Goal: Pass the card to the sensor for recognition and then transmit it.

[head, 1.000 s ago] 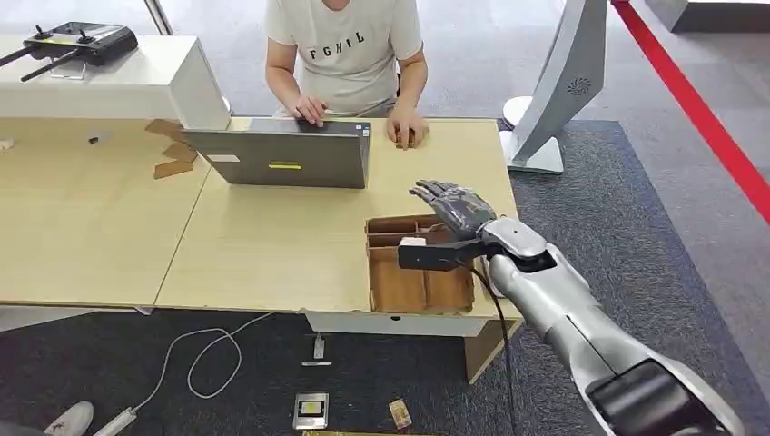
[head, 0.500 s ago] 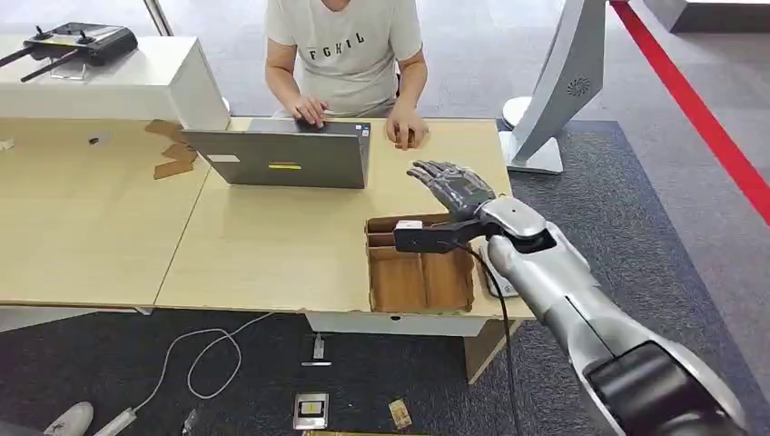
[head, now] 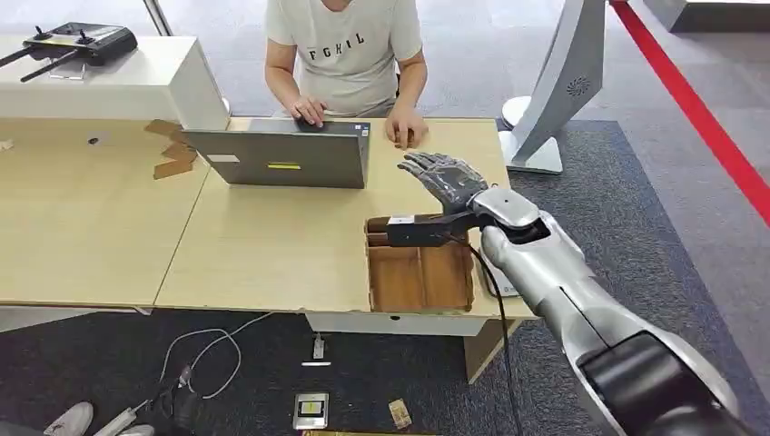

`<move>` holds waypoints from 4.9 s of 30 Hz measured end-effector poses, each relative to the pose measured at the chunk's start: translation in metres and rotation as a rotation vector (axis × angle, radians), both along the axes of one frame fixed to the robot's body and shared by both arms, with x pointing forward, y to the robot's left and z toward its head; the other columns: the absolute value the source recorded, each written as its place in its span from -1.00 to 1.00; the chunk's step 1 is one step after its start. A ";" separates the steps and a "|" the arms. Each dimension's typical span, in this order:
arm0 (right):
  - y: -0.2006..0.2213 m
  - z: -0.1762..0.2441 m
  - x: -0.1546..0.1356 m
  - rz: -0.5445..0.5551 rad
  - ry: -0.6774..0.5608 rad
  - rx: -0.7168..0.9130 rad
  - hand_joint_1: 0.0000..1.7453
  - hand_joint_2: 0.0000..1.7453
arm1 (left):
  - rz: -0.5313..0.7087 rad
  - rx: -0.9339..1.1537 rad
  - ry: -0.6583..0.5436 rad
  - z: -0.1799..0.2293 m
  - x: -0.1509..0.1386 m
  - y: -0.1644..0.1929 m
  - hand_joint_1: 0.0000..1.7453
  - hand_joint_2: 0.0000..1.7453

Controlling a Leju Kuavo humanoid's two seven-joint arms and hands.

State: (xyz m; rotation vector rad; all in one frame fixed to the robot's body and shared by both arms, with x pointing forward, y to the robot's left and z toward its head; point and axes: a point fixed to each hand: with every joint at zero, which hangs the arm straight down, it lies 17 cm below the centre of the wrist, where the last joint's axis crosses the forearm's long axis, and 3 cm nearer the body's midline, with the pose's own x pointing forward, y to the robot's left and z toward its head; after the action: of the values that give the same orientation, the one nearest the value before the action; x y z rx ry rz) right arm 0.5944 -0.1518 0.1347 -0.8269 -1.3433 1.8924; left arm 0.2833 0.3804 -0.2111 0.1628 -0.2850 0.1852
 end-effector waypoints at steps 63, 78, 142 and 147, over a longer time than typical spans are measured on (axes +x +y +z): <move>-0.033 0.009 -0.007 -0.017 0.073 -0.075 -1.00 1.00 | 0.043 0.079 -0.080 0.042 0.059 0.052 -1.00 -1.00; -0.039 -0.003 -0.013 -0.013 0.092 -0.078 -1.00 1.00 | 0.040 0.074 -0.059 0.041 0.057 0.052 -1.00 -1.00; -0.059 -0.046 -0.022 -0.054 0.181 -0.075 -1.00 1.00 | 0.105 0.018 -0.035 0.040 0.047 0.060 -1.00 -1.00; -0.061 -0.046 -0.022 -0.055 0.177 -0.070 -1.00 1.00 | 0.110 0.000 -0.024 0.040 0.045 0.059 -1.00 -1.00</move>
State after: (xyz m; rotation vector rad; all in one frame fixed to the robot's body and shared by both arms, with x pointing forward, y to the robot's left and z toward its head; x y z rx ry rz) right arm 0.5729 -0.2131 0.0885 -0.7055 -1.1421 1.9300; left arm 0.3283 0.4392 -0.1715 0.1762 -0.2998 0.2960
